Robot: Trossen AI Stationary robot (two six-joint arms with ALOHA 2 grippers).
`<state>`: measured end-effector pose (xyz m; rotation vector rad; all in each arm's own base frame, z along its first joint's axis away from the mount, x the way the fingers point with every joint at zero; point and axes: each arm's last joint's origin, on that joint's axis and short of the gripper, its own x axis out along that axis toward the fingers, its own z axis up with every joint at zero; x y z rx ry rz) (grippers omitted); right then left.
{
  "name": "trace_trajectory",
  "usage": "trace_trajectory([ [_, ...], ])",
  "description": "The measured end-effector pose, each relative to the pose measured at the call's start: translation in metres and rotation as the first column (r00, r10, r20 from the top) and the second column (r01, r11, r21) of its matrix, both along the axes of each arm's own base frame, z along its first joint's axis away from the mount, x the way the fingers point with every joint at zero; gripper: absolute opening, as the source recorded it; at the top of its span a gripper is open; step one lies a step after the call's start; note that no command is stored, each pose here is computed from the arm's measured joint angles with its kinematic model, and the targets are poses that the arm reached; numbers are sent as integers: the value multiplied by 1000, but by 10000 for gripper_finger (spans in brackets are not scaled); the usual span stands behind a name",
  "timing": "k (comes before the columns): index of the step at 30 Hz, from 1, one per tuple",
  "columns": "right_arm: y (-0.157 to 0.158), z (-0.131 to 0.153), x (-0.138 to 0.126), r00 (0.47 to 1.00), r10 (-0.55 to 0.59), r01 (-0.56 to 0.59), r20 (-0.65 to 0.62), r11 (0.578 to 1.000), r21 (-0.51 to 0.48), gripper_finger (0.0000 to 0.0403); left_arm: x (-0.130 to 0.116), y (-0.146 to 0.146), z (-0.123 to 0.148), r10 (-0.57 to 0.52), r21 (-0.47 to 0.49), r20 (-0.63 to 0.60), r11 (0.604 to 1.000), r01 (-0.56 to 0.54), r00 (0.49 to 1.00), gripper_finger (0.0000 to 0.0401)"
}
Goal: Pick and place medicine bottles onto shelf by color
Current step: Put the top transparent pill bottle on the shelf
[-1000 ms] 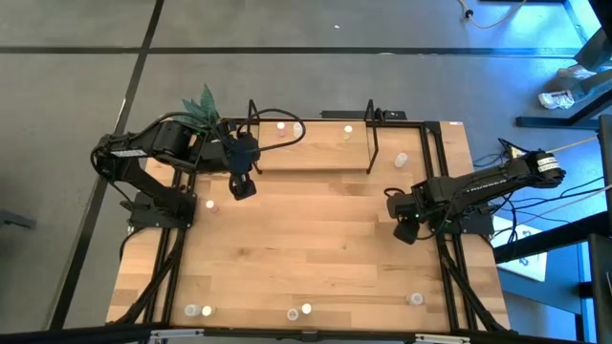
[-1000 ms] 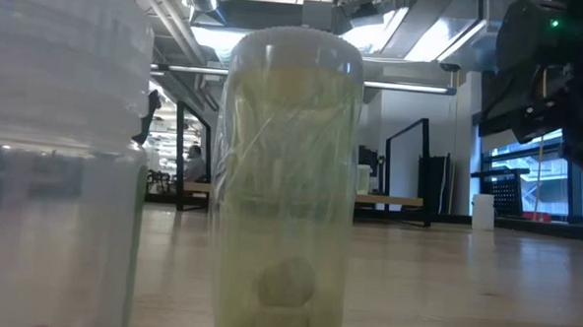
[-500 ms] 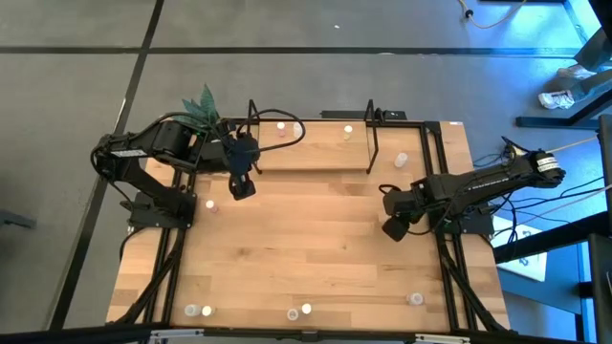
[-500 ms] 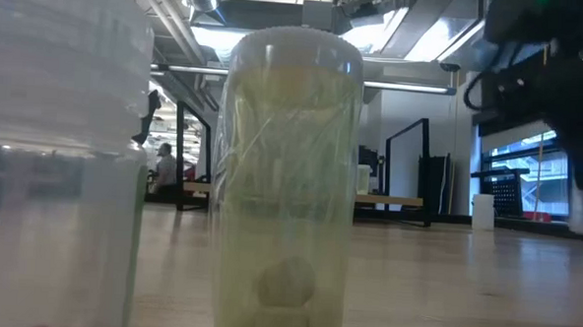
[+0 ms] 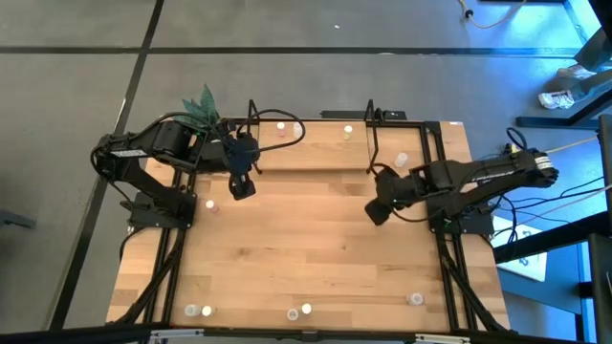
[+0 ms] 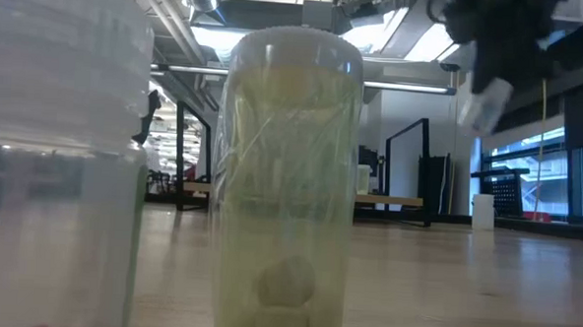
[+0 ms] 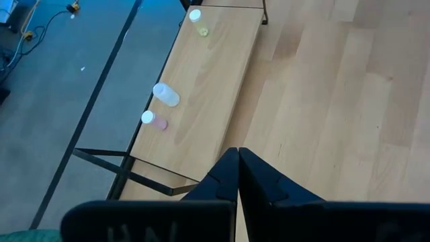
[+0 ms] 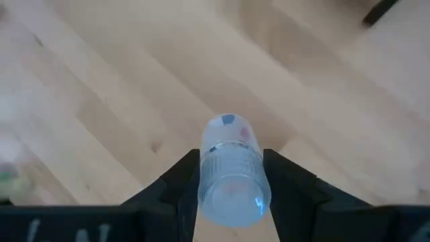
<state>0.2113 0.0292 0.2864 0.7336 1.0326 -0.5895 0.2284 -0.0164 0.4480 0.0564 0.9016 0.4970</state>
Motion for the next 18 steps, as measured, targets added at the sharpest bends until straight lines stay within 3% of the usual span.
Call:
trace_trajectory([
  [18,-50,75,80,983,184,-184,-15,967,-176,146,0,0,0,13,-9,8,1000,-13,1000,3],
])
